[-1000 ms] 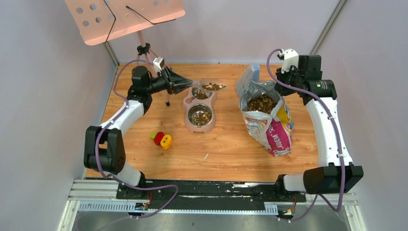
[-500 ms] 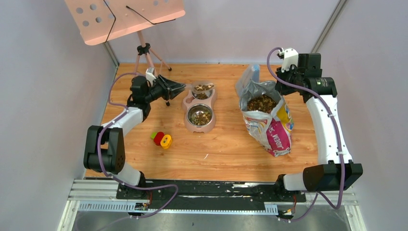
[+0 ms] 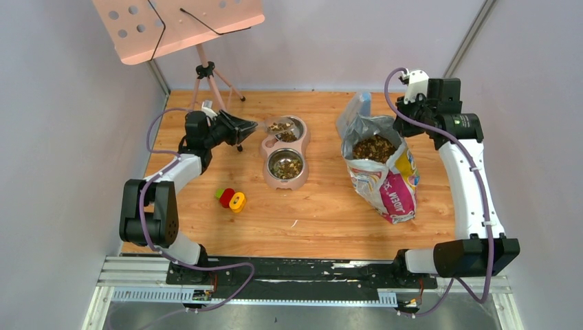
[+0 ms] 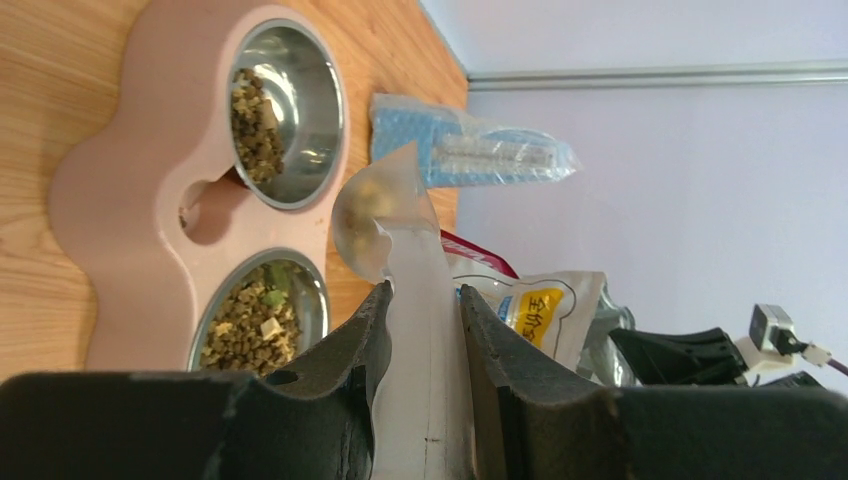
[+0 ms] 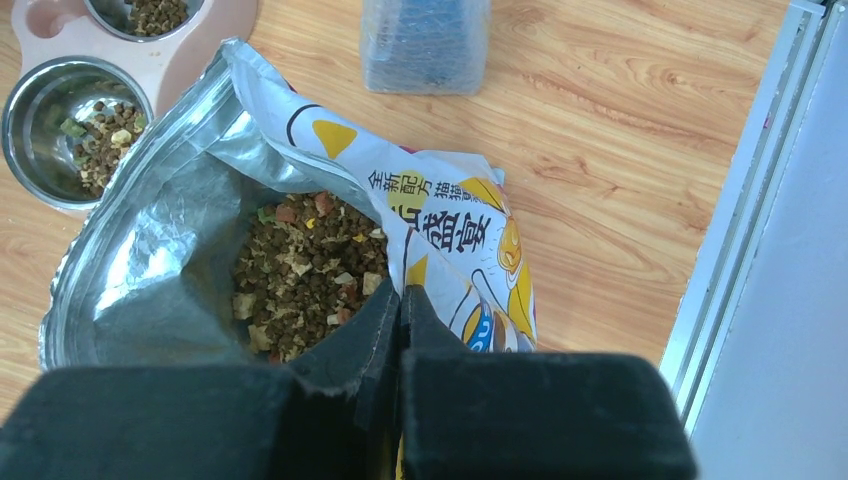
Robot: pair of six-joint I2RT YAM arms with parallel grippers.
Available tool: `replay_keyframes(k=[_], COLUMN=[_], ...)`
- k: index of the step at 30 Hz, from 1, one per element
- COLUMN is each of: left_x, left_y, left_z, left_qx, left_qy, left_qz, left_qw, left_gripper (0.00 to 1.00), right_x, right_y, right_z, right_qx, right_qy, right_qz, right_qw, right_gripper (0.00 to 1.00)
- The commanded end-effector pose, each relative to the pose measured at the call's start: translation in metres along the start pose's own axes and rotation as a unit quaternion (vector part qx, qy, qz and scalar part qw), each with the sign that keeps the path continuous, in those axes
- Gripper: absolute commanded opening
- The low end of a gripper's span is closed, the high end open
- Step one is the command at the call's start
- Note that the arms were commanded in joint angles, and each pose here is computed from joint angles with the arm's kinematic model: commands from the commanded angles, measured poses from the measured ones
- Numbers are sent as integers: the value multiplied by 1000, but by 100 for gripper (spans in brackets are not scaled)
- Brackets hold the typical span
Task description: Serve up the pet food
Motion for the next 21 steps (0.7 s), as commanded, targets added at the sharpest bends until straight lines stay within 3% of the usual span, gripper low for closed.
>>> replay_keyframes(k=[1,21], left_x=[-5,18], left_y=[-7,8], left_z=[9,29], left_qx=[31,37], left_qy=[-26,-56], left_qz=[6,89], left_qw=[999,994], left_gripper=[0,0], right_x=[-13,-12], right_y=[1,4], right_z=[26,20], right_qx=[-5,-5], right_qy=[-86,-90], right_qz=[-7,0], right_qw=[996,996], right_gripper=[0,0])
Point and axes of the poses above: each gripper's point midway between its finger pads, its own x axis out along the fingers, its own y axis along the line the jaws close on, z = x × y, the point moved 8 cm from there along -x, back along the fingers, and after that the axes turned 4 degrees about -x, right-handed, at the moved point
